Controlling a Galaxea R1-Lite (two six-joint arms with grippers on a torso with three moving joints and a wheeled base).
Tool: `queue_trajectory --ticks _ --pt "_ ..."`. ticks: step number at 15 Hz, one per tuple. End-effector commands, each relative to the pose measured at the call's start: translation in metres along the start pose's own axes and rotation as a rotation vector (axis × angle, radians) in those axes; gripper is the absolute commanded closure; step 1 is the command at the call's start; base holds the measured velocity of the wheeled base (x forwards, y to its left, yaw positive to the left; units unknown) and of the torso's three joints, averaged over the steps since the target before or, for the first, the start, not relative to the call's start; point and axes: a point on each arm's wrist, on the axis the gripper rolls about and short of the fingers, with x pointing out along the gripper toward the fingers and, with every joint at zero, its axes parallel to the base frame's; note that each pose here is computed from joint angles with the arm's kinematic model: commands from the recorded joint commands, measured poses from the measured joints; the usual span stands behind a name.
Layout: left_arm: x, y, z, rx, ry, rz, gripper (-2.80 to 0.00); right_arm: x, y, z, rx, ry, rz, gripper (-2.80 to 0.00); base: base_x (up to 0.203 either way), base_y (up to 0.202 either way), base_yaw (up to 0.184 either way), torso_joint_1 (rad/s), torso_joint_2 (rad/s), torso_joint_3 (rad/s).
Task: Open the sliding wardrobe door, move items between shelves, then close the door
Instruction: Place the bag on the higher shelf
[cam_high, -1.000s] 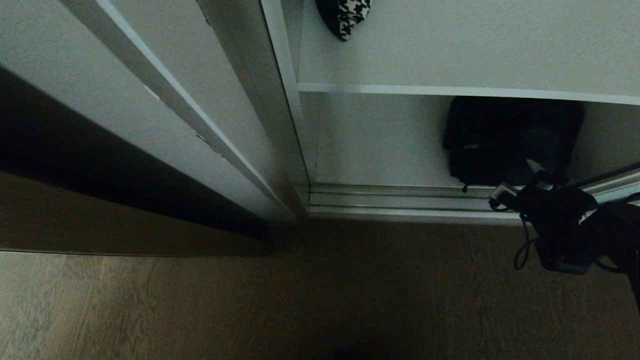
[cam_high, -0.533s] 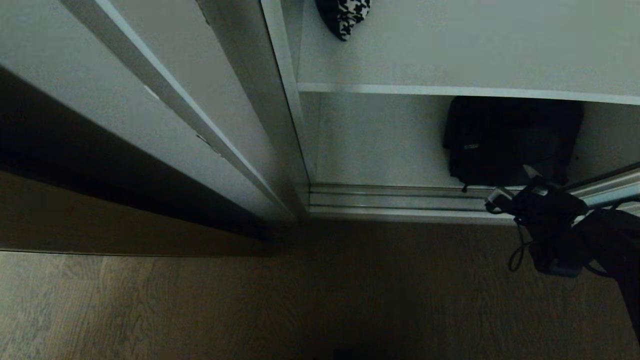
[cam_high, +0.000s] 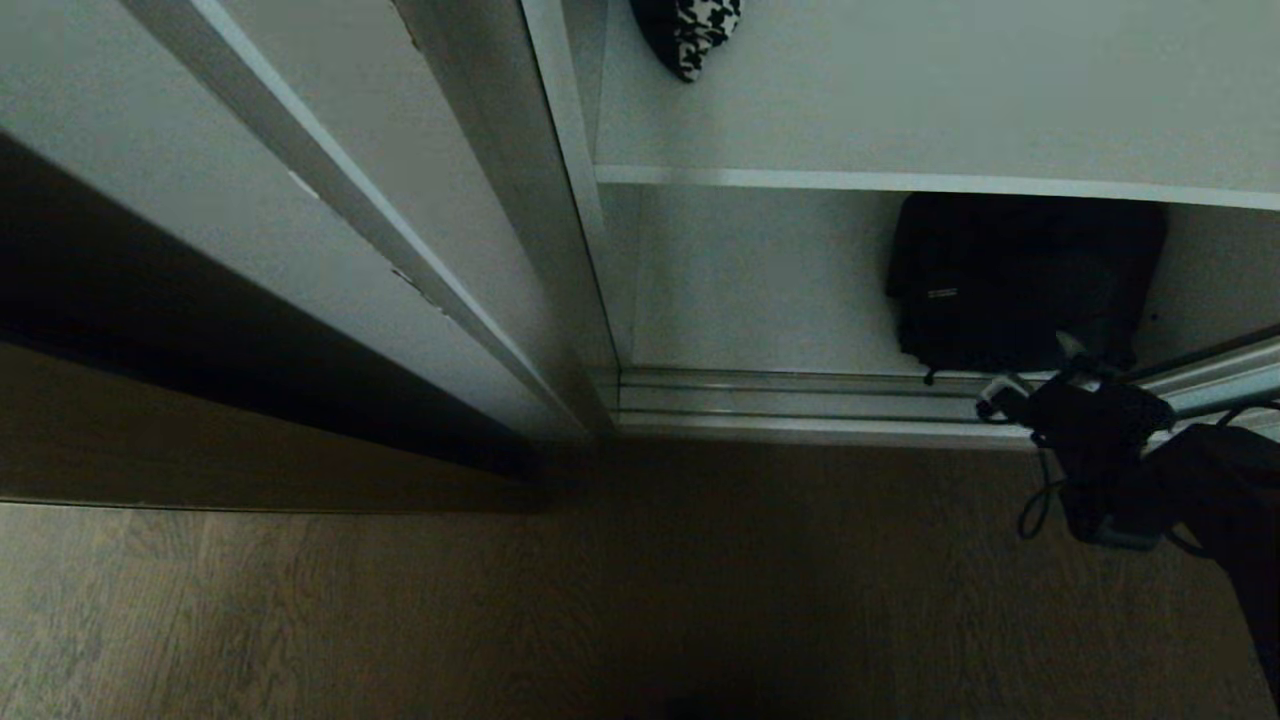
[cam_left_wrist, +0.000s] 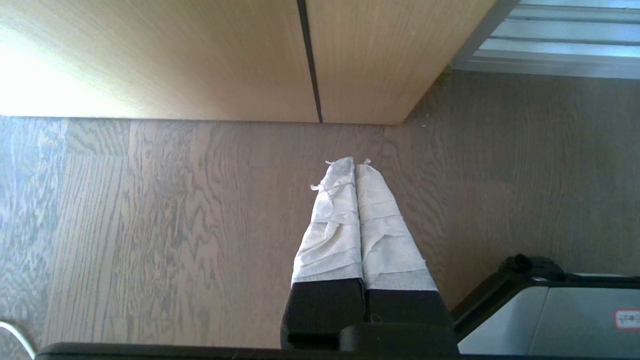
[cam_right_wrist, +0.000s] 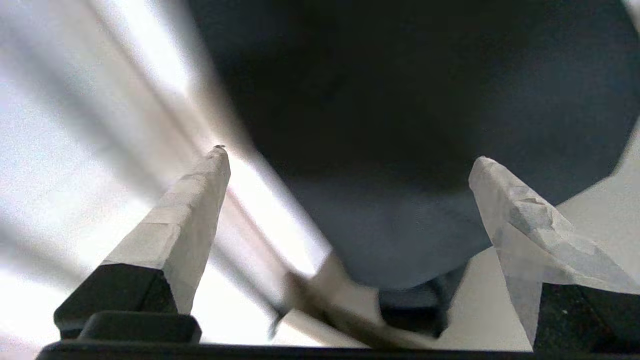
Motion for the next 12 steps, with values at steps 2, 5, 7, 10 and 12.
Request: queue_trajectory --ticks 2,5,7,10,12 --pt "0.000 0.000 0.000 0.000 0.001 0.001 0.00 0.011 0.007 -0.003 0.045 0.018 -0.055 -2.80 0.000 0.000 0.000 0.000 0.00 0.000" --pt "0.000 0.000 0.000 0.000 0.001 0.001 0.00 0.018 0.006 -0.005 0.077 0.011 -0.087 -2.80 0.000 0.000 0.000 0.000 0.00 0.000" --pt "0.000 0.000 0.000 0.000 0.001 0.002 0.00 0.019 0.007 -0.006 0.085 0.014 -0.087 -2.80 0.000 0.000 0.000 0.000 0.00 0.000" --pt "0.000 0.000 0.000 0.000 0.001 0.002 0.00 0.024 -0.010 0.007 0.136 -0.024 -0.140 -2.80 0.000 0.000 0.000 0.000 0.00 0.000" --pt "0.000 0.000 0.000 0.000 0.001 0.001 0.00 0.023 -0.006 0.008 0.138 -0.024 -0.131 -2.80 0.000 0.000 0.000 0.000 0.00 0.000"
